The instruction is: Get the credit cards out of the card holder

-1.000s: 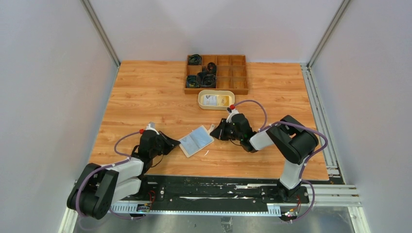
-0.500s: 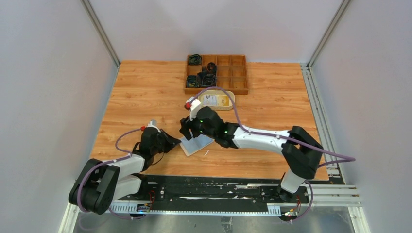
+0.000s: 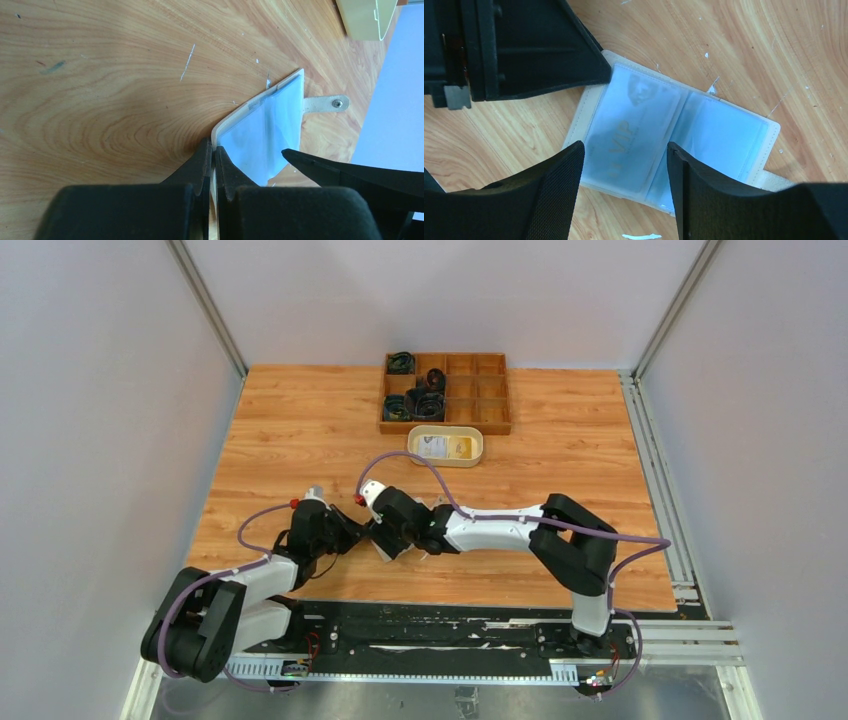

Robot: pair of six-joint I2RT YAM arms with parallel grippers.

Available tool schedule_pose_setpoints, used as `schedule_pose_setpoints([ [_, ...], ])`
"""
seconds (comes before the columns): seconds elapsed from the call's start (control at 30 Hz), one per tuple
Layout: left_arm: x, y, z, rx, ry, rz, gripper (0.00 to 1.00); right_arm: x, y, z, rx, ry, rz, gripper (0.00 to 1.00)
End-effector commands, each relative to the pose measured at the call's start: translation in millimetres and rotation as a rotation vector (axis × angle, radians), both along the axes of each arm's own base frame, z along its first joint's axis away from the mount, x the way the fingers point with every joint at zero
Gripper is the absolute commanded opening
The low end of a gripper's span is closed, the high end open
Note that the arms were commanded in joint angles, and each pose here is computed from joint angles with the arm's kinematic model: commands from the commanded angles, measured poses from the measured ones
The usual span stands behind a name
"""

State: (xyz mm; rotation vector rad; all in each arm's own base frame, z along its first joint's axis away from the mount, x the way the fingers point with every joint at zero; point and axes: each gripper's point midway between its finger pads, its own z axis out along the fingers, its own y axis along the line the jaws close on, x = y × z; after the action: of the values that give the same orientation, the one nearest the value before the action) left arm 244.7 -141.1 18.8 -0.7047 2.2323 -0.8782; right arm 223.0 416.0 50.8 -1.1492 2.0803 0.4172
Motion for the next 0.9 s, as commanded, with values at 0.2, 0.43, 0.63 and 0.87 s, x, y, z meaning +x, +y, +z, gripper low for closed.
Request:
schedule_pose_setpoints([
  [0.2, -6.5, 8.8, -14.8, 0.063, 0.054, 0.003, 0.00, -6.6, 3.9, -17.7, -0.104, -0.035, 0.036, 0.65],
  [0.43, -7.8, 8.3, -15.6, 0.064, 0.057, -0.005, 0.00, 0.6, -6.7, -28.7, -0.166, -0.062, 0.001, 0.65],
  [0.63, -9.6, 7.4, -16.8, 0.067, 0.058, -0.020, 0.00, 14.2, -22.9, -34.1, -0.180, -0.063, -0.072, 0.66],
  [0.87, -9.6, 4.0, -16.8, 0.075, 0.056, -0.057, 0.00, 44.9, -42.1, -30.4, -0.140, -0.037, -0.159, 0.65],
])
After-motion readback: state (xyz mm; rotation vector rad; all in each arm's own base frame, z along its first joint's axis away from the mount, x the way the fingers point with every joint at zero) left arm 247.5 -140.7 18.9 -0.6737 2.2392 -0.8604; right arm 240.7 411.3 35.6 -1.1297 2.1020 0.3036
